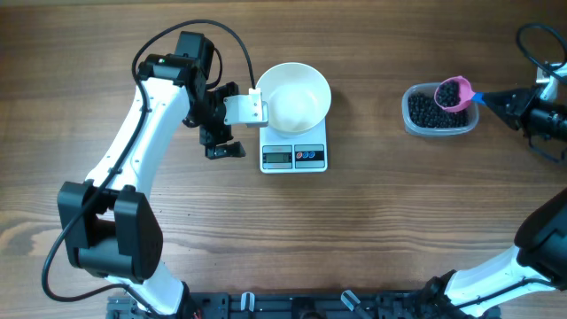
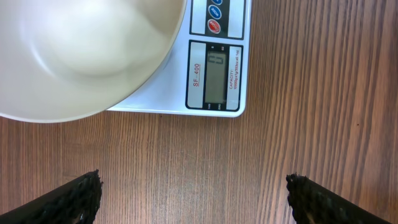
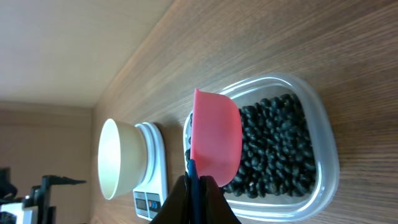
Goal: Scoop item into bowl and weigh 150g on scale
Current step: 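Lift the filled scoop and carry it over the white bowl, then tilt the scoop with the right gripper to pour beans into the bowl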
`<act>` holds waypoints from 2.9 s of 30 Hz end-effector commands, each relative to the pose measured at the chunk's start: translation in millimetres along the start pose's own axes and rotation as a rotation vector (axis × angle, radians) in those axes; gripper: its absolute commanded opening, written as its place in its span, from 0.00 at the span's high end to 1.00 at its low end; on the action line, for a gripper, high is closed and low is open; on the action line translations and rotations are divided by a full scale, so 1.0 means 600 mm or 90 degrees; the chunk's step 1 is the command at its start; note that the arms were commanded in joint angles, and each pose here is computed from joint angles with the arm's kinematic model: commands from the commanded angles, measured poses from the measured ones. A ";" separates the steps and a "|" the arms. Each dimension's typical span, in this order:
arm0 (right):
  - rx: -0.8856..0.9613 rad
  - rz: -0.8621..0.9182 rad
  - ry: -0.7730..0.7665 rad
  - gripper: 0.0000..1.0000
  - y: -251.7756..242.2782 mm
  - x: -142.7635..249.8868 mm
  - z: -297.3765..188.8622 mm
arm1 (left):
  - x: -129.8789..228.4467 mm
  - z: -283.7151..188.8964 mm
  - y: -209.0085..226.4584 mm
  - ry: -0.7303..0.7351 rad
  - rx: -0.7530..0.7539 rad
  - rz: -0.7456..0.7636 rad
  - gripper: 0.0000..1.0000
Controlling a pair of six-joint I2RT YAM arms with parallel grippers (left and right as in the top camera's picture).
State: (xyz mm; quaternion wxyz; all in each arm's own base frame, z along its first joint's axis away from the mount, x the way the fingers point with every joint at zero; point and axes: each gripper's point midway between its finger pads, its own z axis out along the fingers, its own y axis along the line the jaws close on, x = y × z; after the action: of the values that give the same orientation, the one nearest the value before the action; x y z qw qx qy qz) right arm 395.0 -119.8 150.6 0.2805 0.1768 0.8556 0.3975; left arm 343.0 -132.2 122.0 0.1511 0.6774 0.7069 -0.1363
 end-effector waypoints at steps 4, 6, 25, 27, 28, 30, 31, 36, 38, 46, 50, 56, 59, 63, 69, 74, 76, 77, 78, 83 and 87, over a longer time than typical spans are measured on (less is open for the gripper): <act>-0.071 0.027 -0.006 0.96 0.023 -0.003 0.000 | -0.002 0.003 -0.004 -0.015 0.009 0.006 0.00; -0.087 0.027 -0.008 0.96 0.031 -0.003 -0.001 | -0.002 0.003 -0.004 -0.015 0.009 0.006 0.00; -0.139 0.042 0.030 0.96 0.092 0.000 0.052 | -0.002 0.003 -0.004 -0.015 0.009 0.006 0.00; -0.146 0.038 0.046 0.96 0.108 0.006 0.069 | -0.002 0.003 -0.004 -0.015 0.009 0.006 0.00; -0.149 0.039 0.052 0.96 0.115 0.008 0.076 | -0.002 0.003 -0.004 -0.015 0.009 0.006 0.00; -0.157 0.038 0.070 0.96 0.134 0.016 0.095 | -0.002 0.003 -0.004 -0.015 0.009 0.006 0.00; -0.161 0.035 0.079 0.96 0.143 0.021 0.105 | -0.002 0.003 -0.004 -0.015 0.009 0.006 0.00; -0.188 -0.001 0.127 0.96 0.204 0.050 0.159 | -0.002 0.003 -0.004 -0.015 0.009 0.006 0.00; -0.202 -0.018 0.148 0.96 0.233 0.066 0.183 | -0.002 0.003 -0.004 -0.015 0.009 0.006 0.00; -0.254 -0.115 0.199 0.96 0.320 0.123 0.243 | -0.002 0.003 -0.004 -0.015 0.009 0.006 0.00; -0.261 -0.145 0.205 0.96 0.339 0.138 0.258 | -0.002 0.003 -0.004 -0.015 0.009 0.006 0.00; -0.244 -0.201 0.214 0.96 0.358 0.168 0.288 | -0.002 0.003 -0.004 -0.015 0.009 0.006 0.00; -0.262 -0.253 0.214 0.96 0.373 0.181 0.296 | -0.002 0.003 -0.004 -0.015 0.009 0.006 0.00; -0.266 -0.305 0.207 0.96 0.376 0.187 0.301 | -0.002 0.003 -0.004 -0.015 0.009 0.006 0.00; -0.262 -0.355 0.173 0.96 0.398 0.165 0.291 | -0.002 0.003 -0.004 -0.015 0.009 0.006 0.00; -0.192 -0.432 0.092 0.96 0.424 0.127 0.257 | -0.002 0.003 -0.004 -0.015 0.009 0.006 0.00; -0.164 -0.471 0.081 0.96 0.422 0.126 0.244 | -0.002 0.003 -0.004 -0.015 0.009 0.006 0.00; -0.149 -0.493 0.080 0.96 0.418 0.128 0.238 | -0.002 0.003 -0.004 -0.015 0.009 0.006 0.00; -0.141 -0.509 0.087 0.96 0.414 0.134 0.237 | -0.002 0.003 -0.004 -0.015 0.009 0.006 0.00; -0.139 -0.572 0.114 0.96 0.418 0.165 0.249 | -0.002 0.003 -0.004 -0.015 0.009 0.006 0.00; -0.082 -0.664 0.114 0.96 0.417 0.182 0.273 | -0.002 0.003 -0.004 -0.015 0.009 0.006 0.00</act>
State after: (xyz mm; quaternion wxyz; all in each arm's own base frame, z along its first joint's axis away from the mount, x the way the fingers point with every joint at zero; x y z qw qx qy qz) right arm 427.0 181.3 215.7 0.3451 -0.2696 0.8354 0.3322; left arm 343.0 -132.2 122.0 0.1511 0.6774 0.7069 -0.1363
